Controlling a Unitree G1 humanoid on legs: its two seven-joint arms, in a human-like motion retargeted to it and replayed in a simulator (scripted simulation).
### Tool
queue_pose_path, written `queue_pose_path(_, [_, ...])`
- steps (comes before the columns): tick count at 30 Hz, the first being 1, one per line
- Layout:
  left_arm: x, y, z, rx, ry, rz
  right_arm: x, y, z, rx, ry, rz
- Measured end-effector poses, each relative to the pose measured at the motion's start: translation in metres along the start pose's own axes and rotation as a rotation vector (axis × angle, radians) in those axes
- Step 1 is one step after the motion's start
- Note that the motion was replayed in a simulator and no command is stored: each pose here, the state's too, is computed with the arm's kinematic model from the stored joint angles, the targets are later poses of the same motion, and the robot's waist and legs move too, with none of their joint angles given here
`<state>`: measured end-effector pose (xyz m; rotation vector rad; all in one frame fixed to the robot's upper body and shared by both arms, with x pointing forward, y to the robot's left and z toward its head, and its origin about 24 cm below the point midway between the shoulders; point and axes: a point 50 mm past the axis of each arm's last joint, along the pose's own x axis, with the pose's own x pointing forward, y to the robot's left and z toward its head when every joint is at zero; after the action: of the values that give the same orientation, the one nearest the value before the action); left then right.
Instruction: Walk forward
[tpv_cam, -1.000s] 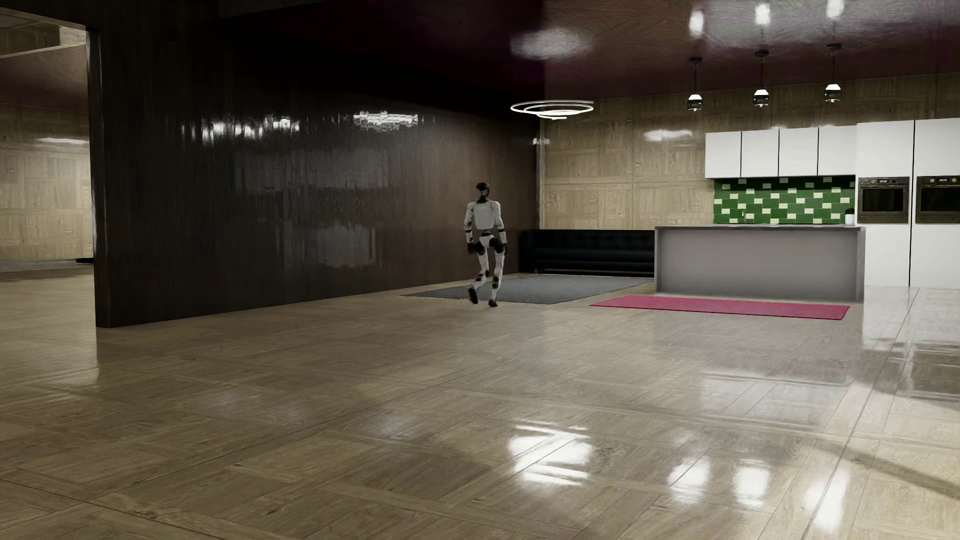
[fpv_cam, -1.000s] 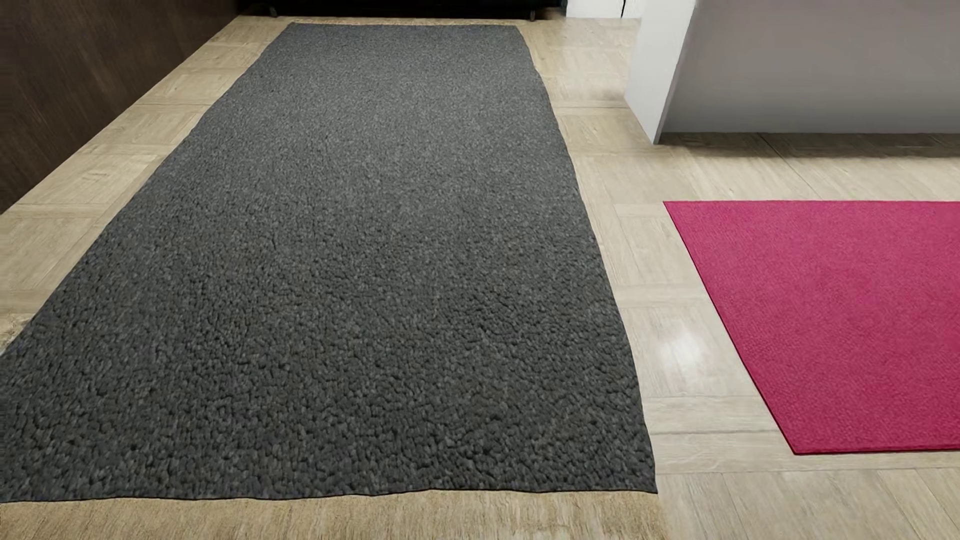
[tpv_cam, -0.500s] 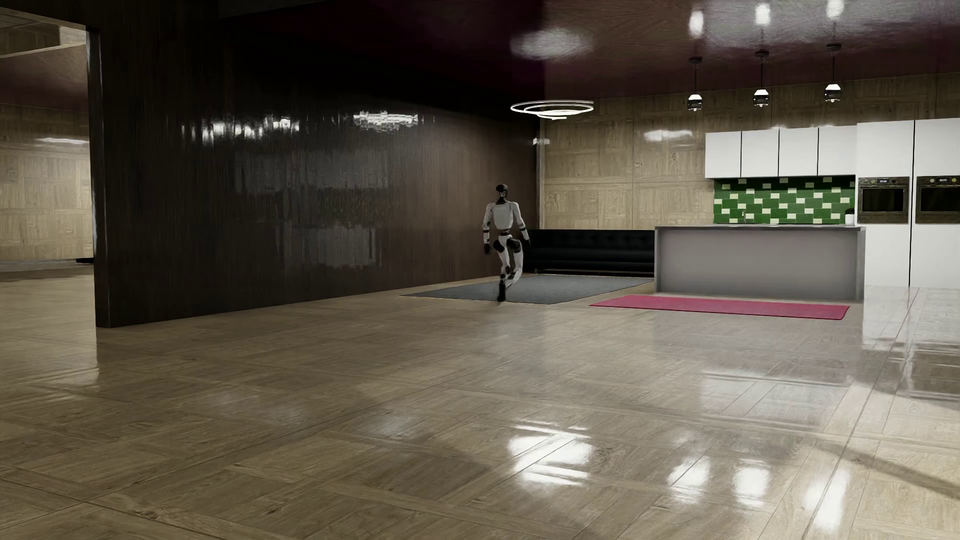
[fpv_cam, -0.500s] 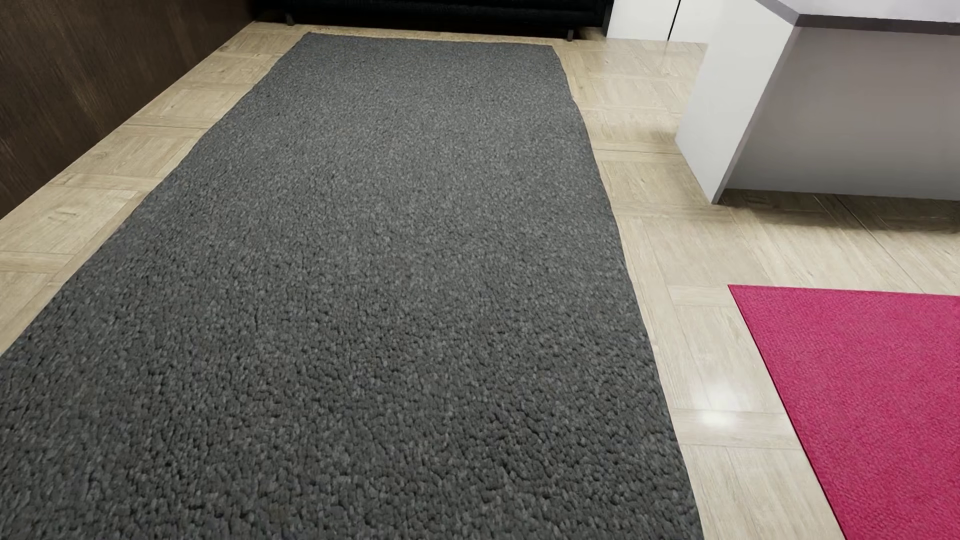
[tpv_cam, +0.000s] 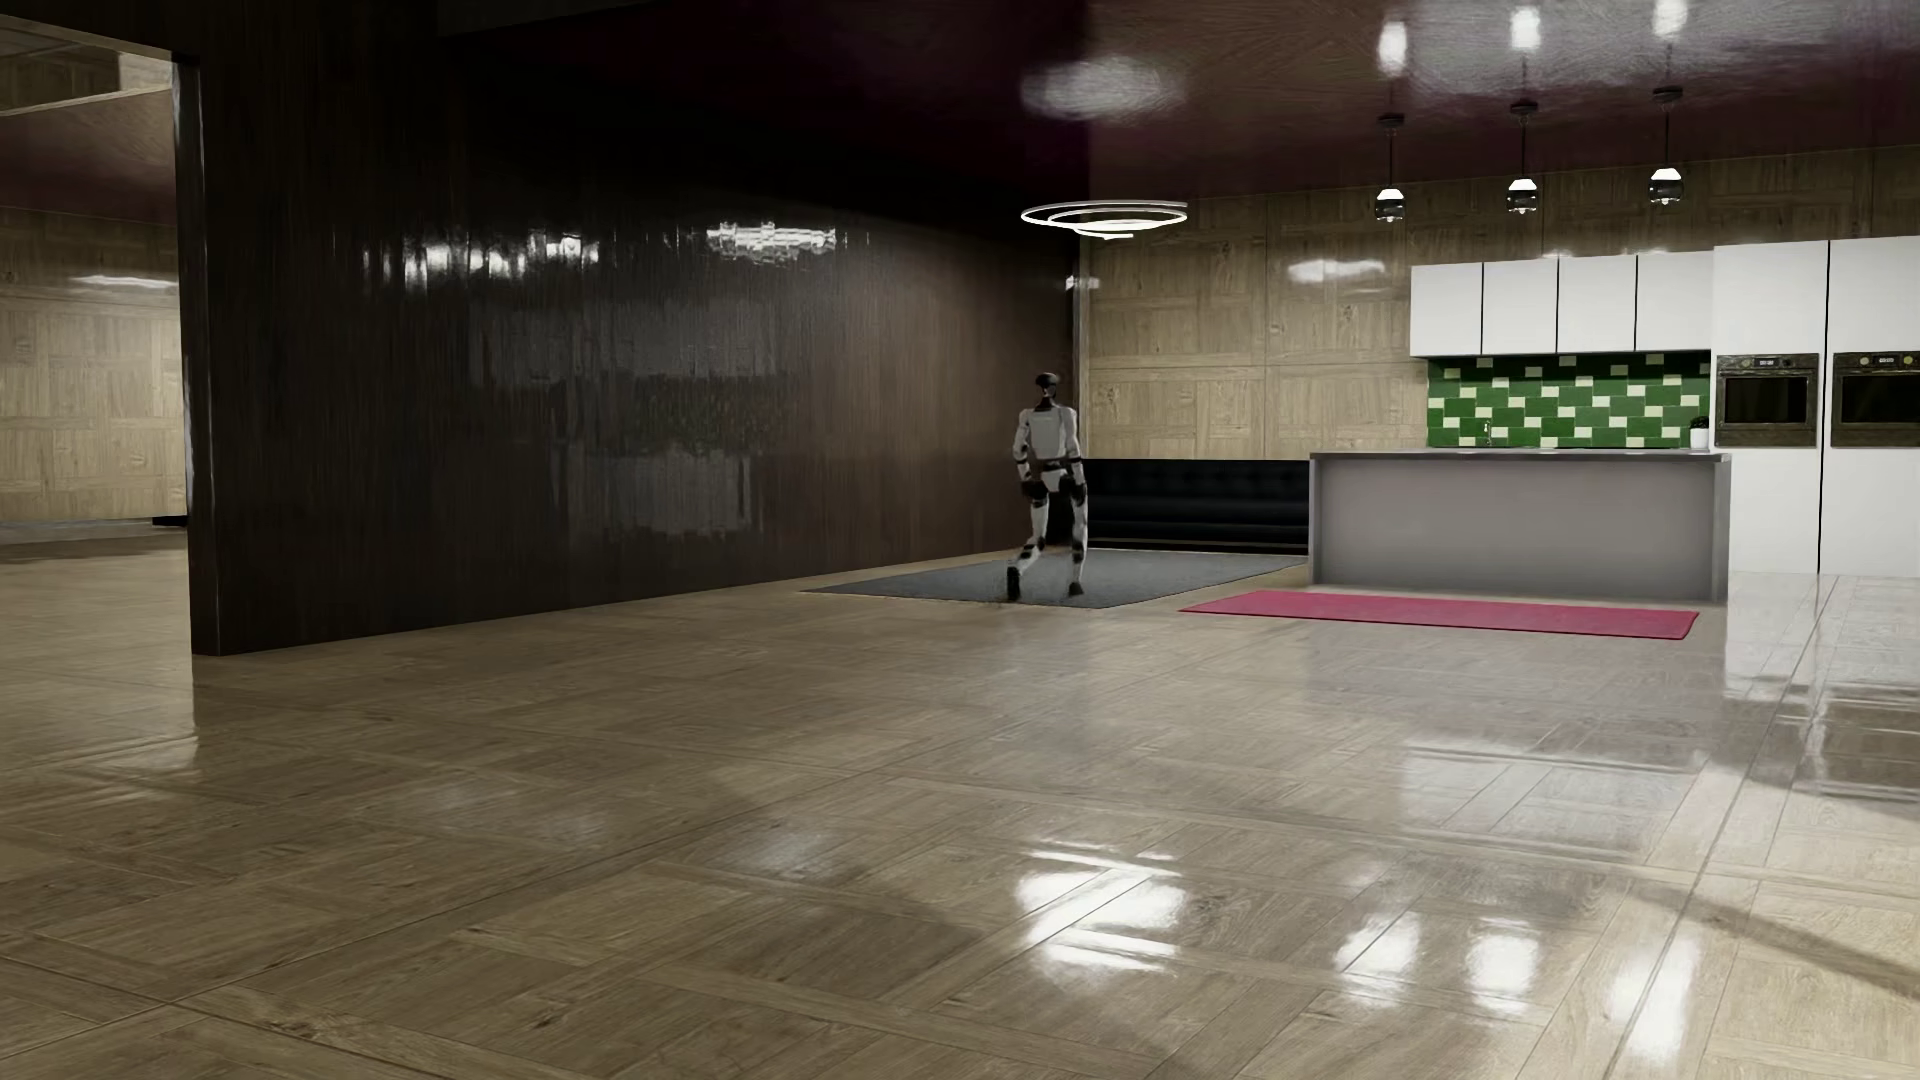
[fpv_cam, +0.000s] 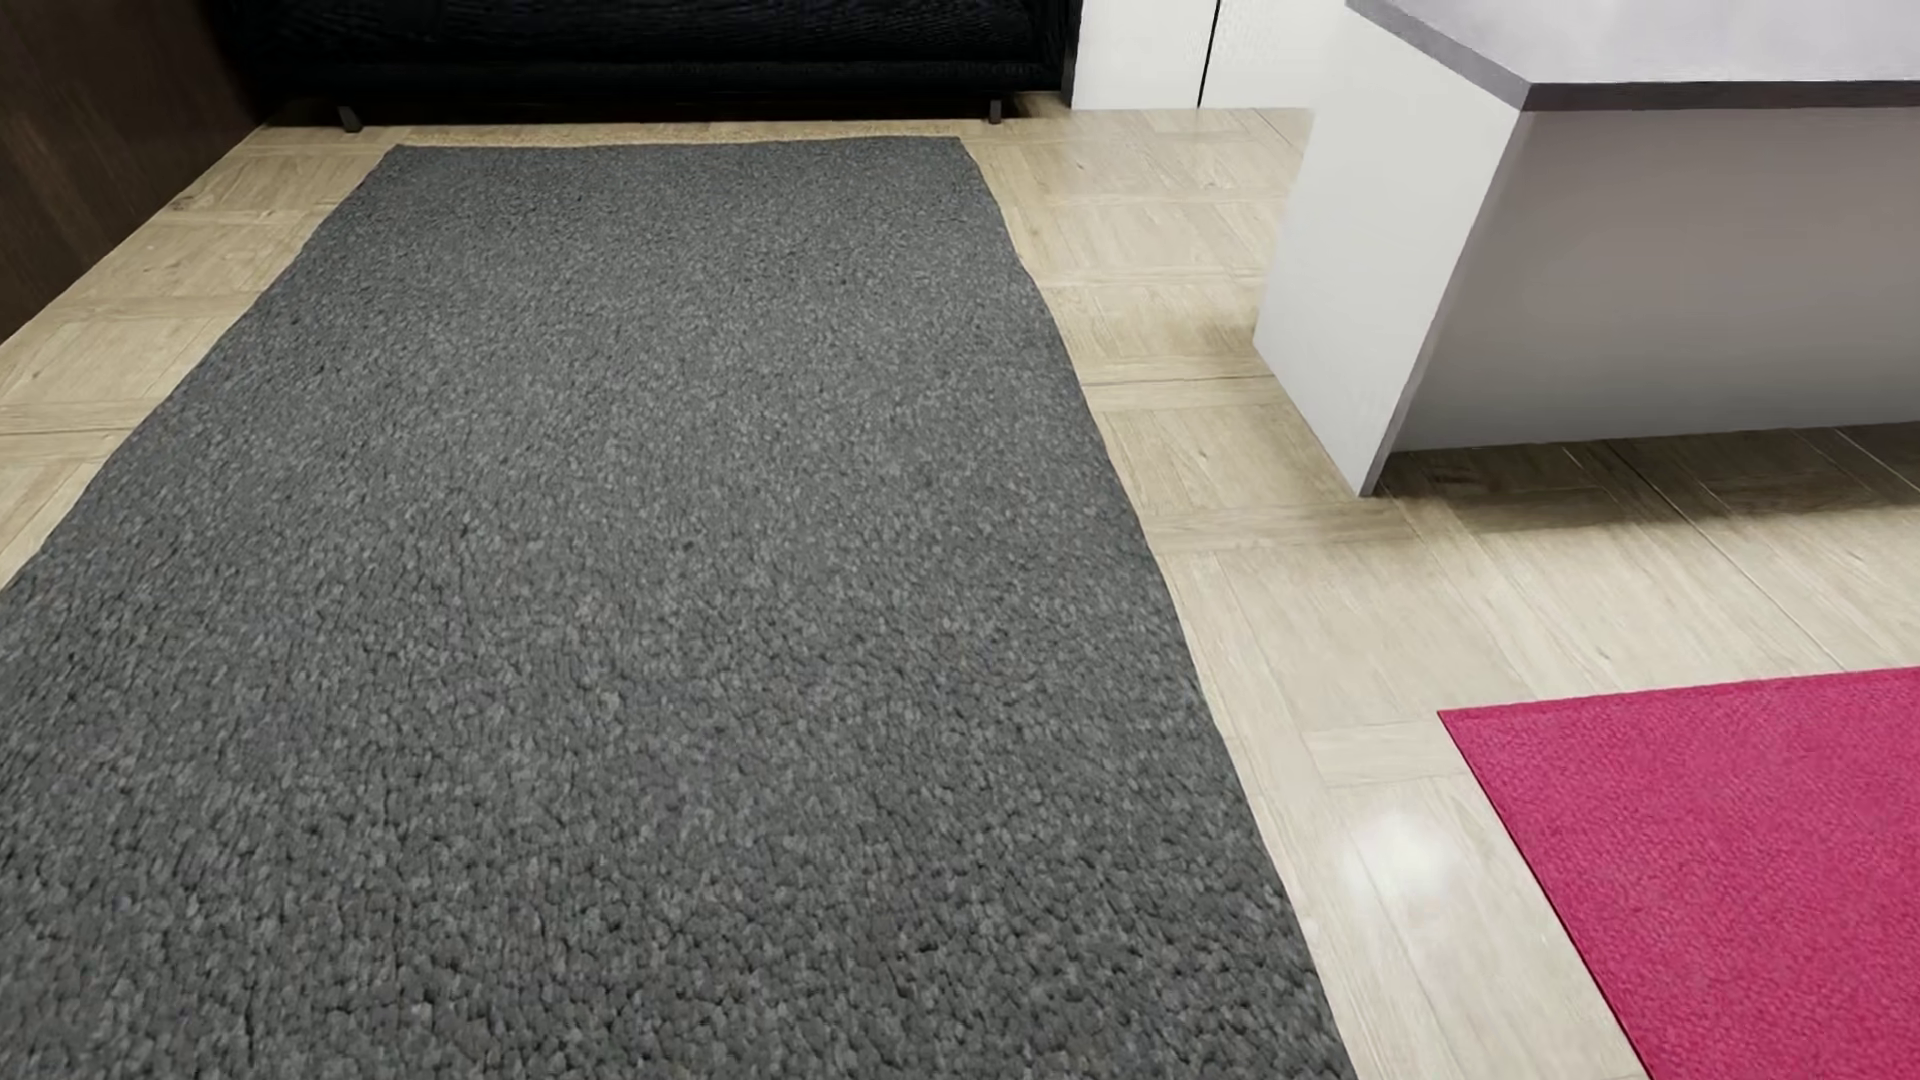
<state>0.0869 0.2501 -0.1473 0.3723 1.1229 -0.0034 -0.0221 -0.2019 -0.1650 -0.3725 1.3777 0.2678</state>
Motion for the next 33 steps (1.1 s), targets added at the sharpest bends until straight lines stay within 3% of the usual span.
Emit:
queue_pose_path(5, [-0.011, -0.026, -0.052, 0.063, 0.196, -0.084, 0.004, -0.034, 0.037, 0.002, -0.11, -0.086])
queue_pose_path(10, [-0.024, -0.039, -0.071, 0.045, 0.211, -0.115, -0.004, -0.089, 0.113, 0.01, -0.336, -0.227])
queue_pose_path(14, [-0.037, -0.051, -0.101, 0.066, 0.318, -0.154, -0.012, -0.1, 0.148, 0.051, -0.454, -0.262])
queue_pose_path(16, [-0.044, -0.055, -0.114, 0.044, 0.369, -0.157, -0.006, -0.083, 0.128, 0.088, -0.405, -0.223])
queue_pose_path(19, [-0.033, -0.052, -0.093, 0.071, 0.295, -0.159, 0.001, -0.061, 0.107, 0.048, -0.332, -0.16])
queue_pose_path(28, [0.005, 0.015, 0.05, 0.058, -0.16, 0.025, 0.002, -0.018, -0.002, -0.007, 0.031, -0.044])
queue_pose_path(30, [0.005, 0.02, 0.056, 0.029, -0.174, 0.044, -0.002, -0.006, -0.021, -0.001, 0.092, -0.015])
queue_pose_path(33, [0.002, 0.008, 0.017, -0.026, -0.06, 0.027, -0.007, 0.005, -0.038, 0.043, 0.142, 0.001])
